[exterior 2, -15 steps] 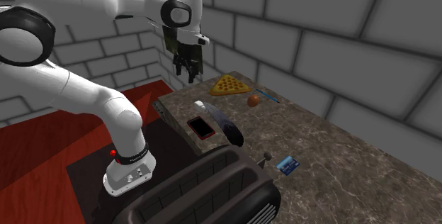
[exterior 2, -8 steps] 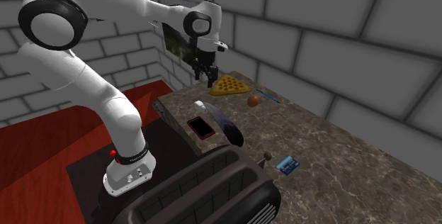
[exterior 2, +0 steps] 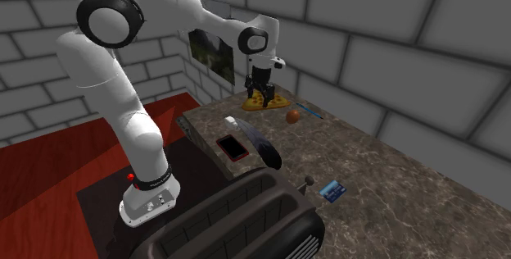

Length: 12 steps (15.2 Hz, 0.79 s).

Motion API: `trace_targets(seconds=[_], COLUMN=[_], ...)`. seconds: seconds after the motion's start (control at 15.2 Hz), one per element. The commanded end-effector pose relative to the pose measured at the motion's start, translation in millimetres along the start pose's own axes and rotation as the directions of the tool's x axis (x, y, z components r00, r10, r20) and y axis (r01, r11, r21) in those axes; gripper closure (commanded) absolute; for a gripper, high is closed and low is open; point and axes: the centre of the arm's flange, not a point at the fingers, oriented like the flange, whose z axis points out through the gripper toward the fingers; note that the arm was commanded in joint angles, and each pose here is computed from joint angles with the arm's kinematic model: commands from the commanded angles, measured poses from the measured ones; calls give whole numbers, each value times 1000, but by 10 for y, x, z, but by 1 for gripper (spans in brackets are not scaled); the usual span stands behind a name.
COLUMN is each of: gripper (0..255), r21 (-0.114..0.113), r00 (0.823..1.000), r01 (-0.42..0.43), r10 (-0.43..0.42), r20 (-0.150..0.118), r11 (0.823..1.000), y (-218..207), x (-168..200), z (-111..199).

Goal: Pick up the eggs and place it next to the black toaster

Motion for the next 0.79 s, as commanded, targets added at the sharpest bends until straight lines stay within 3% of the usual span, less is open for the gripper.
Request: trace_targets(seconds=[0.0,0.73], gripper=[0,0], r21=[-2,-6], r00=[1000,997], r01=[-5,-31], r10=[5,30], r20=[-11,-67], r11=[1000,1000], y=[108,765], x=[233,1394], z=[84,414])
